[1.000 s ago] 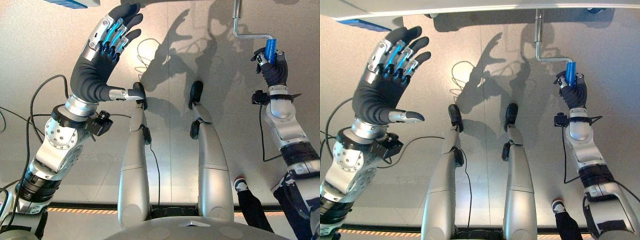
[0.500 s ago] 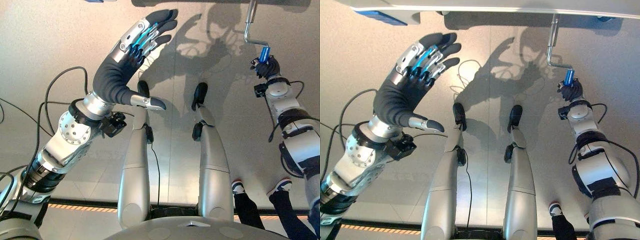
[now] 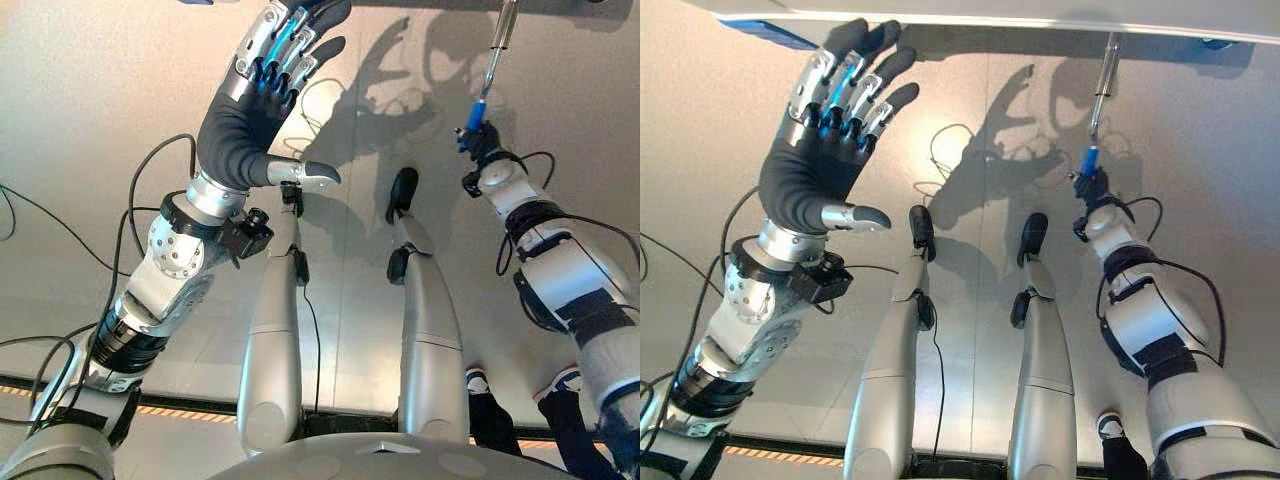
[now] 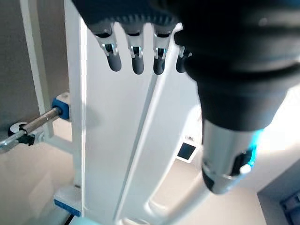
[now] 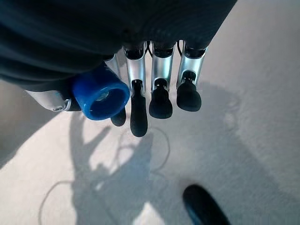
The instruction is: Raise the hospital bed
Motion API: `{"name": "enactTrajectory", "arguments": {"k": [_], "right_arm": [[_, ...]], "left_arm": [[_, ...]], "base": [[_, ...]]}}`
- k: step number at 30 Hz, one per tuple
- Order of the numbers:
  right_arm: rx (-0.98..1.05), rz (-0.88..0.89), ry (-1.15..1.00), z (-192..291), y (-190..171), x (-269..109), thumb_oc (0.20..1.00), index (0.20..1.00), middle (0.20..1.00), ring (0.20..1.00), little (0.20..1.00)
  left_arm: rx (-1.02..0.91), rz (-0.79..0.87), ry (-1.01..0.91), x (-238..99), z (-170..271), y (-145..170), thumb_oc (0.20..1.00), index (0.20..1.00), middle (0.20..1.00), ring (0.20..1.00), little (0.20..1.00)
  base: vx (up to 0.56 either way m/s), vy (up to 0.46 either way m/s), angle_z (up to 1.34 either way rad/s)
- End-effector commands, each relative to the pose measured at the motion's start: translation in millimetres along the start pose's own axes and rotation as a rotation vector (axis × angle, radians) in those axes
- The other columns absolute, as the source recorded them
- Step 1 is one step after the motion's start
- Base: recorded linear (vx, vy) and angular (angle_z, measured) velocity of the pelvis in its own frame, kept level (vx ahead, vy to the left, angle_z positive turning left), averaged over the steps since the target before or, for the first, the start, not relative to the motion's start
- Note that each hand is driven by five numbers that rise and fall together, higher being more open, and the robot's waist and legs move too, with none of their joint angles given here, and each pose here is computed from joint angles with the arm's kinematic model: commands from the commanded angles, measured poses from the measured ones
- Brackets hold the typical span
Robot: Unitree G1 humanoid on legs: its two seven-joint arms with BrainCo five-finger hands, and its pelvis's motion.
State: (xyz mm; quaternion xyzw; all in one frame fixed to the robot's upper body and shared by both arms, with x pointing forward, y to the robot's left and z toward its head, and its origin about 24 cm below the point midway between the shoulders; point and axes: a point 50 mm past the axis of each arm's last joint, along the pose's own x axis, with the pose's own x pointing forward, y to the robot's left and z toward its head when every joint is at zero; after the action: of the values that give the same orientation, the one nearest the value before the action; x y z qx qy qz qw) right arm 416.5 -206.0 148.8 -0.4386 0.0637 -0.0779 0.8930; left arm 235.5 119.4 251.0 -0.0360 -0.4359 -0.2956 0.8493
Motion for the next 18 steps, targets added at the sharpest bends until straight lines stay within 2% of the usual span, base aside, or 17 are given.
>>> {"name": "enactTrajectory", "arguments": {"k": [1,8,13,15,16,18], "right_arm": [[-0.164,0.363,-0.389,84.0,126.0,-48.2,0.2,0.2,0.2,0.2,0.2],[-0.064,0.397,-0.691,145.6,126.3,-78.2,0.2,0.2,0.2,0.2,0.2],[0.294,0.301,-0.935,173.7,71.3,-101.1,0.2,0.2,0.2,0.2,0.2],[0.328,0.281,-0.979,170.5,58.0,-105.7,0.2,0.2,0.2,0.2,0.2],[0.42,0.195,-1.05,157.5,25.3,-113.8,0.2,0.2,0.2,0.2,0.2],[0.486,0.127,-1.091,140.7,2.2,-122.0,0.2,0.2,0.2,0.2,0.2]], "left_arm": [[0.005,-0.026,-0.088,-3.4,20.3,-10.4,1.0,1.0,1.0,1.0,1.0],[0.008,-0.013,-0.093,-6.1,21.3,-7.8,1.0,1.0,1.0,1.0,1.0],[0.036,-0.016,-0.093,-8.9,23.8,-5.5,1.0,1.0,1.0,1.0,1.0],[0.054,-0.021,-0.091,-9.4,24.6,-4.7,1.0,1.0,1.0,1.0,1.0],[0.097,-0.032,-0.087,-10.6,26.5,-3.6,1.0,1.0,1.0,1.0,1.0],[0.123,-0.042,-0.088,-11.3,28.1,-3.3,1.0,1.0,1.0,1.0,1.0]], "base": [[0.0,0.0,0.0],[0.0,0.0,0.0],[0.0,0.001,-0.01],[0.0,0.0,0.0],[0.0,0.0,0.0],[0.0,0.0,0.0]]}}
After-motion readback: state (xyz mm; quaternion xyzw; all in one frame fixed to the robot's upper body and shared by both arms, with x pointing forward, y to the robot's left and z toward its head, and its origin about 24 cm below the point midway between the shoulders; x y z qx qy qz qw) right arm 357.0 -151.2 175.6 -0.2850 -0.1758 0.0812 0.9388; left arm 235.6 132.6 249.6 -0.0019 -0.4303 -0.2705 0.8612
